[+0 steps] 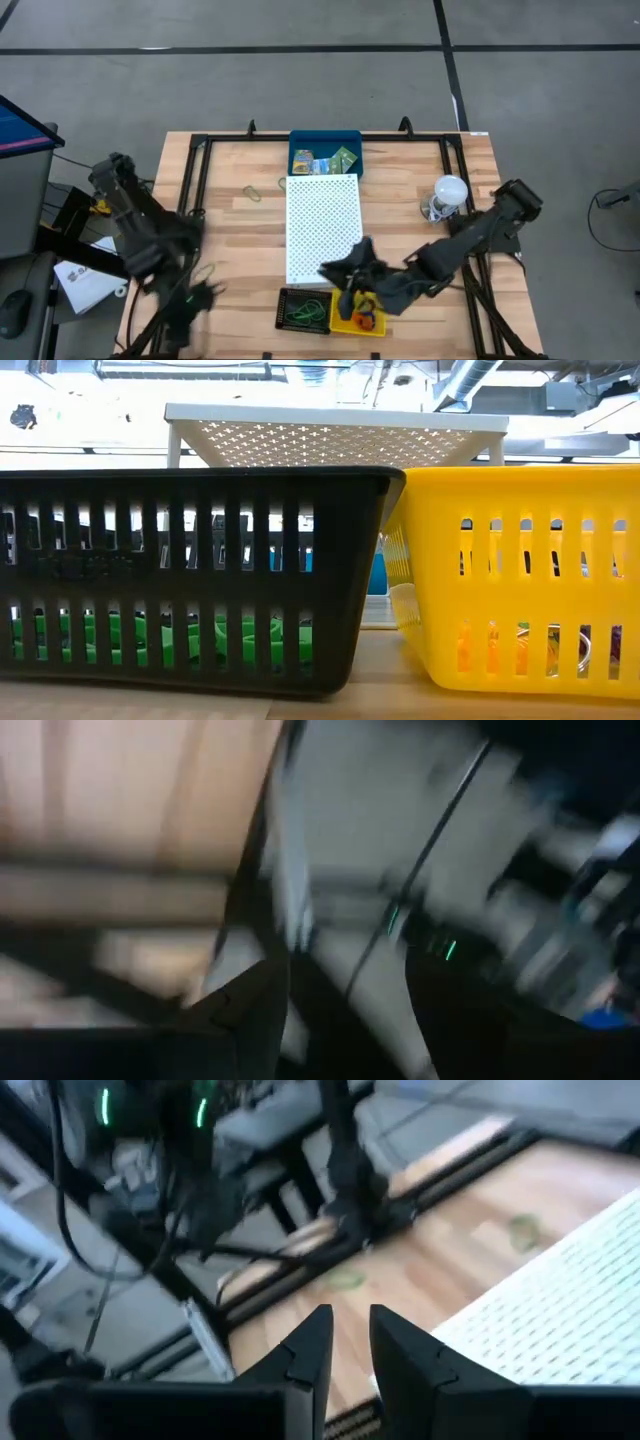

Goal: Pick & Place Office Desk Supplies
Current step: Put the green rubber band into the black bin

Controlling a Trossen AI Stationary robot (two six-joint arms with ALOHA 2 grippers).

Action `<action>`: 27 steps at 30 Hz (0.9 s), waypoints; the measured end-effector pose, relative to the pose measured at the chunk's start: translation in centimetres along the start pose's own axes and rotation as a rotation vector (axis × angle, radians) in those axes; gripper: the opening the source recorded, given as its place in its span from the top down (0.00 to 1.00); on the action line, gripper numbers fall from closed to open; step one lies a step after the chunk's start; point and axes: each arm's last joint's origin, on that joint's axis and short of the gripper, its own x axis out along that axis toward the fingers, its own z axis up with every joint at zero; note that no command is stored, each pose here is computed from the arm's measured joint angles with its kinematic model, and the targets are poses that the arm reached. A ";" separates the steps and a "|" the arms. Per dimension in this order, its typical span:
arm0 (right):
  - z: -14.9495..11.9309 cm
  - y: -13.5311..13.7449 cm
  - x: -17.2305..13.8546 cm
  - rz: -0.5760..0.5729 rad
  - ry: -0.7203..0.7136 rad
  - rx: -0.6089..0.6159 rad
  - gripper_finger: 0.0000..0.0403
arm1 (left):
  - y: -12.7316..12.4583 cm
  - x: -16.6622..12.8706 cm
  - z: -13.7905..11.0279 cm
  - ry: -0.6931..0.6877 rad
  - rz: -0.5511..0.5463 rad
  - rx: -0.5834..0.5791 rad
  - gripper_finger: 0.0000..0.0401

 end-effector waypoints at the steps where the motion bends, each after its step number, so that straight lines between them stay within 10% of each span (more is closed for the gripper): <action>1: 0.5 0.0 -0.6 -0.008 -0.026 -0.002 0.83 | 0.1 0.4 -0.9 0.056 0.027 -0.020 0.51; 7: 1.8 0.0 -2.5 -0.042 -0.109 -0.010 0.83 | 2.3 1.8 -2.1 0.076 0.245 -0.093 0.51; 19: 1.3 0.0 -2.5 -0.051 -0.095 0.017 0.83 | 12.3 4.2 6.3 -0.048 0.466 -0.308 0.52; 27: 0.9 -0.1 -2.6 -0.060 -0.077 0.045 0.83 | 17.0 5.0 9.1 -0.080 0.413 -0.373 0.56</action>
